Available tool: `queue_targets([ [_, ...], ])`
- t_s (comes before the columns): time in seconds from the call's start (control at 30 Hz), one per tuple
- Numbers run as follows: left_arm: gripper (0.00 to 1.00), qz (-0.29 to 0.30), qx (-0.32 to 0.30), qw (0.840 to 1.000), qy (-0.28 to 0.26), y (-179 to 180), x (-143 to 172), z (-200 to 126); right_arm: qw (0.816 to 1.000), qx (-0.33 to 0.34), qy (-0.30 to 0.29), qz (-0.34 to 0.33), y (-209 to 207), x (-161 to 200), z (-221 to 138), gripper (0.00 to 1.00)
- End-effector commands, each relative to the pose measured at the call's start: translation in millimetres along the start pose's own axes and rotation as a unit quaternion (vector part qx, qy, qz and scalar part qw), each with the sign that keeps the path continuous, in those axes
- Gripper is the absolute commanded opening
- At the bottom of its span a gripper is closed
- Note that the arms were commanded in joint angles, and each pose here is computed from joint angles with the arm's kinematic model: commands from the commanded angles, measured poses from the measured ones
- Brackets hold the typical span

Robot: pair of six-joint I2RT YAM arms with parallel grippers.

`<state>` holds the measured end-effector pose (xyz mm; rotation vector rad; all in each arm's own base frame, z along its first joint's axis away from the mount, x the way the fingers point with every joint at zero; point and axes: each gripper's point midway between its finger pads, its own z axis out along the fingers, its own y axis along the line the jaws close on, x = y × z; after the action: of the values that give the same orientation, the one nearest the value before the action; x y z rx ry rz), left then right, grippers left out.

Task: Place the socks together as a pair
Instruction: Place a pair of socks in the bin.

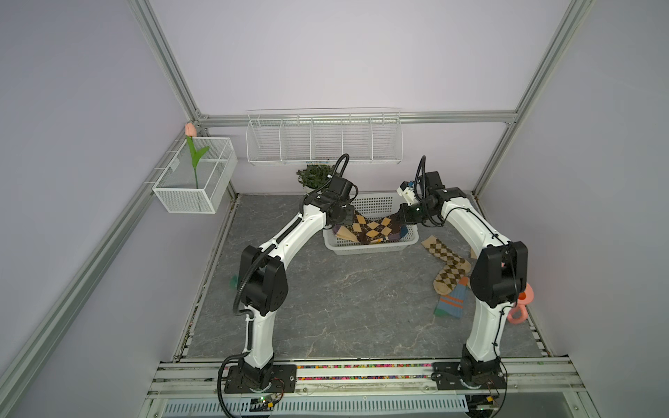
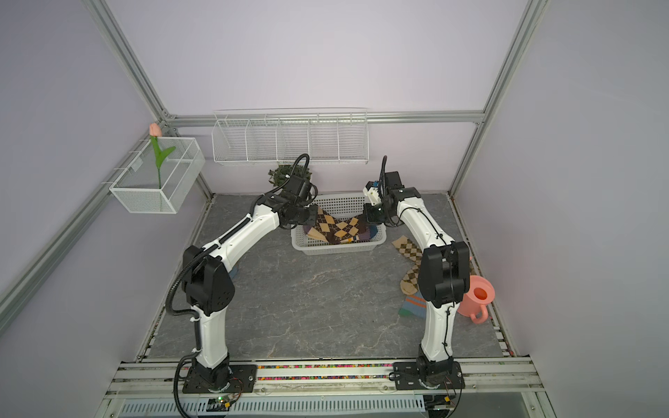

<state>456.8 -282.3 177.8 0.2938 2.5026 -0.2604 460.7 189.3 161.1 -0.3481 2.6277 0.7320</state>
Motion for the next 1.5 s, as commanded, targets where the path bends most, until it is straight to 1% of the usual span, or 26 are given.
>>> queue_targets([
  [0.0, 0.0, -0.003, -0.023, 1.0, -0.002, 18, -11, 5, 1.0, -0.007, 0.009, -0.005, -8, -3, 13, 0.07],
  [0.17, 0.0, -0.015, -0.034, 0.999, 0.003, 37, -19, 27, 1.0, 0.005, 0.018, 0.006, -26, -10, 30, 0.07],
  [0.3, 0.0, -0.017, -0.033, 0.999, 0.021, 42, -18, 44, 1.0, 0.015, 0.023, 0.006, -34, -16, 40, 0.07],
  [0.33, 0.02, -0.017, -0.034, 0.999, 0.026, 42, -16, 49, 0.999, 0.02, 0.025, 0.006, -36, -17, 41, 0.08],
  [0.37, 0.08, -0.017, -0.032, 0.999, 0.031, 41, -15, 54, 0.999, 0.024, 0.026, 0.007, -39, -18, 43, 0.09],
  [0.4, 0.18, -0.016, -0.029, 0.999, 0.035, 41, -13, 58, 0.999, 0.027, 0.026, 0.006, -41, -19, 44, 0.1],
  [0.43, 0.26, -0.015, -0.024, 0.999, 0.039, 39, -11, 61, 0.999, 0.03, 0.025, 0.006, -42, -20, 44, 0.12],
  [0.47, 0.33, -0.015, -0.02, 0.999, 0.043, 38, -10, 63, 0.999, 0.032, 0.025, 0.006, -42, -20, 43, 0.15],
  [0.53, 0.44, -0.017, -0.017, 0.999, 0.047, 36, -9, 61, 0.999, 0.034, 0.023, 0.004, -41, -21, 40, 0.25],
  [0.6, 0.54, -0.018, -0.013, 0.999, 0.039, 35, -13, 51, 0.999, 0.032, 0.019, 0.003, -38, -22, 35, 0.35],
  [0.67, 0.58, -0.018, -0.006, 0.999, 0.026, 32, -21, 35, 0.999, 0.033, 0.013, -0.001, -34, -24, 28, 0.39],
  [0.73, 0.59, -0.016, -0.001, 1.0, 0.006, 27, -31, 11, 1.0, 0.03, 0.003, -0.006, -28, -27, 19, 0.4],
  [0.83, 0.6, -0.017, 0.009, 0.999, -0.029, 22, -44, -33, 0.999, 0.035, -0.018, -0.012, -21, -33, 2, 0.44],
  [0.93, 0.6, -0.024, 0.001, 0.998, -0.062, 29, -47, -78, 0.998, 0.043, -0.036, -0.018, -14, -35, -19, 0.44],
  [1.03, 0.6, -0.036, -0.032, 0.995, -0.093, 49, -35, -118, 0.996, 0.053, -0.062, -0.028, -5, -34, -44, 0.45],
  [1.1, 0.6, -0.052, -0.076, 0.989, -0.114, 72, -19, -139, 0.995, 0.049, -0.085, -0.032, 5, -29, -62, 0.45],
  [1.17, 0.62, -0.064, -0.118, 0.982, -0.132, 97, 0, -152, 0.993, 0.034, -0.105, -0.036, 19, -19, -78, 0.45],
  [1.23, 0.63, -0.102, -0.135, 0.978, -0.12, 128, 24, -153, 0.992, 0.016, -0.122, -0.04, 34, -5, -88, 0.45],
  [1.33, 0.68, -0.151, -0.176, 0.968, -0.09, 174, 61, -146, 0.989, -0.015, -0.14, -0.04, 55, 25, -96, 0.45],
  [1.4, 0.82, -0.18, -0.209, 0.958, -0.073, 202, 84, -139, 0.988, -0.035, -0.143, -0.038, 68, 50, -94, 0.45],
  [1.43, 0.86, -0.193, -0.222, 0.954, -0.065, 214, 93, -137, 0.988, -0.045, -0.142, -0.039, 74, 61, -92, 0.45],
  [1.47, 0.87, -0.208, -0.234, 0.948, -0.054, 228, 103, -132, 0.987, -0.057, -0.142, -0.04, 80, 73, -90, 0.45],
])
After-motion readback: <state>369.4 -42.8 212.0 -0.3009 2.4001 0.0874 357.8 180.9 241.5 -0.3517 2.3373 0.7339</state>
